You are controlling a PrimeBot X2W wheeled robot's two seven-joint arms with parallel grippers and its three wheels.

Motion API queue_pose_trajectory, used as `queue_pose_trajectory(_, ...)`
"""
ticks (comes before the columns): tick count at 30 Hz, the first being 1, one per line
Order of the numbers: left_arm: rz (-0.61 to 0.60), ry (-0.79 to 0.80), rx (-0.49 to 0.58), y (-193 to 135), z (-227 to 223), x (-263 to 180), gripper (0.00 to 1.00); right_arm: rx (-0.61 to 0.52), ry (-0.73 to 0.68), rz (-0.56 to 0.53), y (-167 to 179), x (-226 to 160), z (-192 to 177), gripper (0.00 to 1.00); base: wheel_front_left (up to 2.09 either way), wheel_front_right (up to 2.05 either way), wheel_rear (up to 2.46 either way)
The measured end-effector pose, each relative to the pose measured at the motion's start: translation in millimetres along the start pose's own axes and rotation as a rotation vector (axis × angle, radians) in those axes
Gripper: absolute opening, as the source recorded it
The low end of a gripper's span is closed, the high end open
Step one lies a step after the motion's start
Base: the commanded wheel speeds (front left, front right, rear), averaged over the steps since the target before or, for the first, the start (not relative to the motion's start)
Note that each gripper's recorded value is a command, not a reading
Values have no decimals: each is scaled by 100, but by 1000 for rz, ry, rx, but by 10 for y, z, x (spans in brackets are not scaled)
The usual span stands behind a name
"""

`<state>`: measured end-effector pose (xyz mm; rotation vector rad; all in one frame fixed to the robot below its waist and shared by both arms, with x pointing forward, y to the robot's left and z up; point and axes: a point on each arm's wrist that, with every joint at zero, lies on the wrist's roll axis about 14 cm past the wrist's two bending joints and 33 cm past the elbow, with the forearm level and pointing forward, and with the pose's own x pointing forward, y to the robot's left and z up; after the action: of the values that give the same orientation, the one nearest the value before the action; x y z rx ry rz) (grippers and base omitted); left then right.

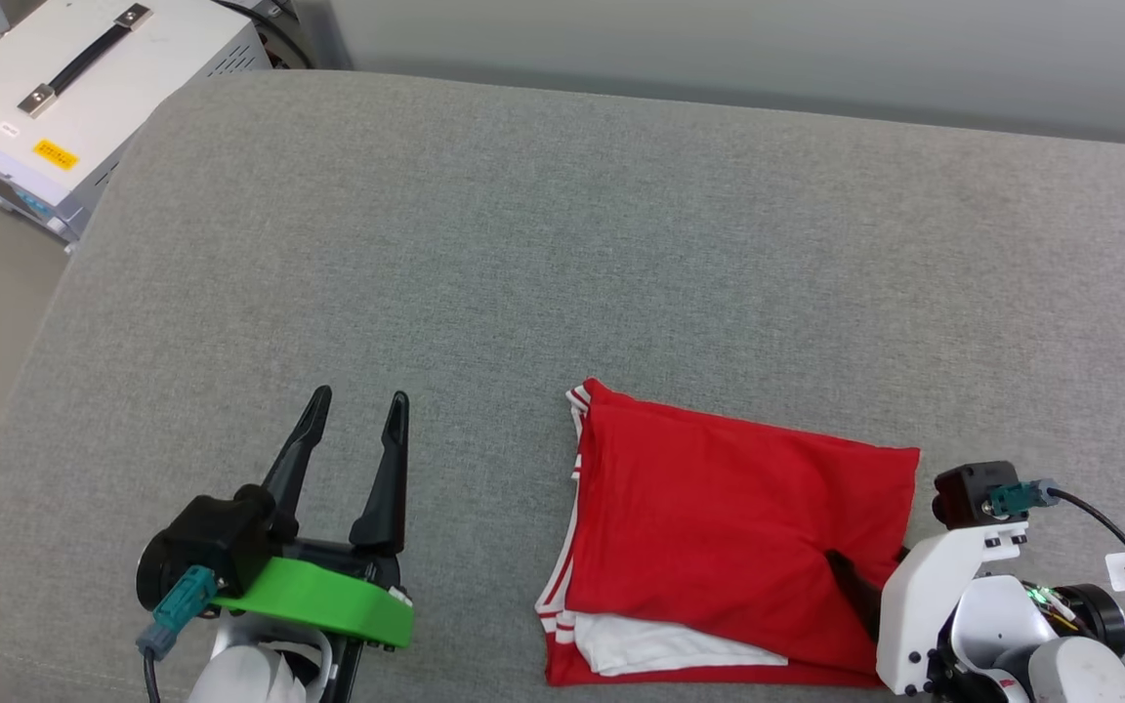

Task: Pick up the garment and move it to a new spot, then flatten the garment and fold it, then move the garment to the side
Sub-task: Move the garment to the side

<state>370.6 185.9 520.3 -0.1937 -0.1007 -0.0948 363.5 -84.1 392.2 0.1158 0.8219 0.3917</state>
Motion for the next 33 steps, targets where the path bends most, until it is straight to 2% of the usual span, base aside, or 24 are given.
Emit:
queue_pose_trajectory(2,7,5,3,25,-13,0,100,-2,58,11,26,52,-112,100,0,0,0)
queue_pose_trajectory(3,9,5,7,33,-14,8,100,-13,83,18,44,73,-152,65,0,0,0)
queue_pose_trajectory(4,10,4,10,41,-11,15,100,-25,92,21,46,88,-154,8,0,0,0)
queue_pose_trajectory(5,12,5,12,49,-12,19,100,-40,99,22,42,104,-154,0,0,0,0)
queue_pose_trajectory(13,-2,-4,11,10,9,56,100,-97,60,31,71,101,-63,0,0,0,0)
queue_pose_trajectory(18,-40,-6,2,-110,4,99,100,-177,5,3,1,-10,67,0,0,0,0)
queue_pose_trajectory(25,-118,-18,-18,-355,9,221,100,-391,-38,-109,-370,-335,271,0,0,0,0)
queue_pose_trajectory(30,-203,-39,-46,-630,39,365,100,-547,-40,-225,-767,-643,448,0,0,0,0)
queue_pose_trajectory(33,-268,-37,-60,-836,11,449,100,-603,-21,-299,-1028,-836,492,0,0,0,0)
